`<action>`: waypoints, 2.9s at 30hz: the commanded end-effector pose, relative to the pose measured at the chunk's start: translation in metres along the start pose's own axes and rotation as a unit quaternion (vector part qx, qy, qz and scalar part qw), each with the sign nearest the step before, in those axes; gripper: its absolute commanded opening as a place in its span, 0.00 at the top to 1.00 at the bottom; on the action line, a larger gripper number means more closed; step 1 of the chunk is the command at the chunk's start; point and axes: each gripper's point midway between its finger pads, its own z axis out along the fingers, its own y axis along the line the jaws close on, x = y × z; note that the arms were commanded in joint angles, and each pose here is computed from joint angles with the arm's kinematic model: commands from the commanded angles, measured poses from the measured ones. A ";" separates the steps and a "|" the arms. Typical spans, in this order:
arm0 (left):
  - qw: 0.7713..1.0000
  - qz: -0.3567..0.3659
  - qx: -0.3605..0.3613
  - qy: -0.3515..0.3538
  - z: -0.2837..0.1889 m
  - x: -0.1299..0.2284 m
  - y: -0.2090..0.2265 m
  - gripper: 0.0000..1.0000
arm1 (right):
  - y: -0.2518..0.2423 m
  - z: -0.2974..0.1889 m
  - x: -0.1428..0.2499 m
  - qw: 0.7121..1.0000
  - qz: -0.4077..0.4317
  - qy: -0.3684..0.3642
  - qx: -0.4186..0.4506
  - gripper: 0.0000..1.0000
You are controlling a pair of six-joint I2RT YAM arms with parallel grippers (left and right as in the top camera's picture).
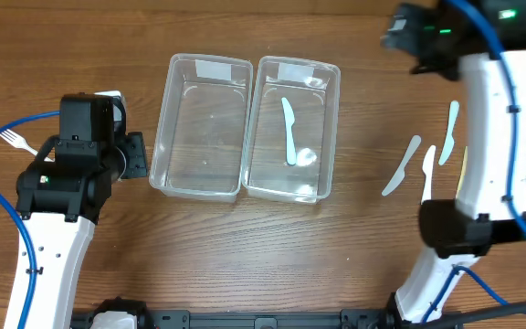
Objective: Pack container
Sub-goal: 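Carry the white knife into the right container and release it, then move the right gripper back to the knives and grasp another white knife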
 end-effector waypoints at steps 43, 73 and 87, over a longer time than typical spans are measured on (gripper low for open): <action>1.000 0.003 0.004 0.000 -0.006 -0.002 -0.001 0.49 | -0.127 0.247 0.152 0.971 0.011 0.229 0.068 0.05; 1.000 0.003 0.003 0.002 -0.006 -0.001 0.000 0.49 | -0.134 0.257 0.165 0.964 0.012 0.253 0.083 0.73; 1.000 0.003 0.003 0.001 -0.006 -0.001 -0.001 0.49 | -0.133 0.258 0.164 0.965 0.012 0.250 0.082 0.96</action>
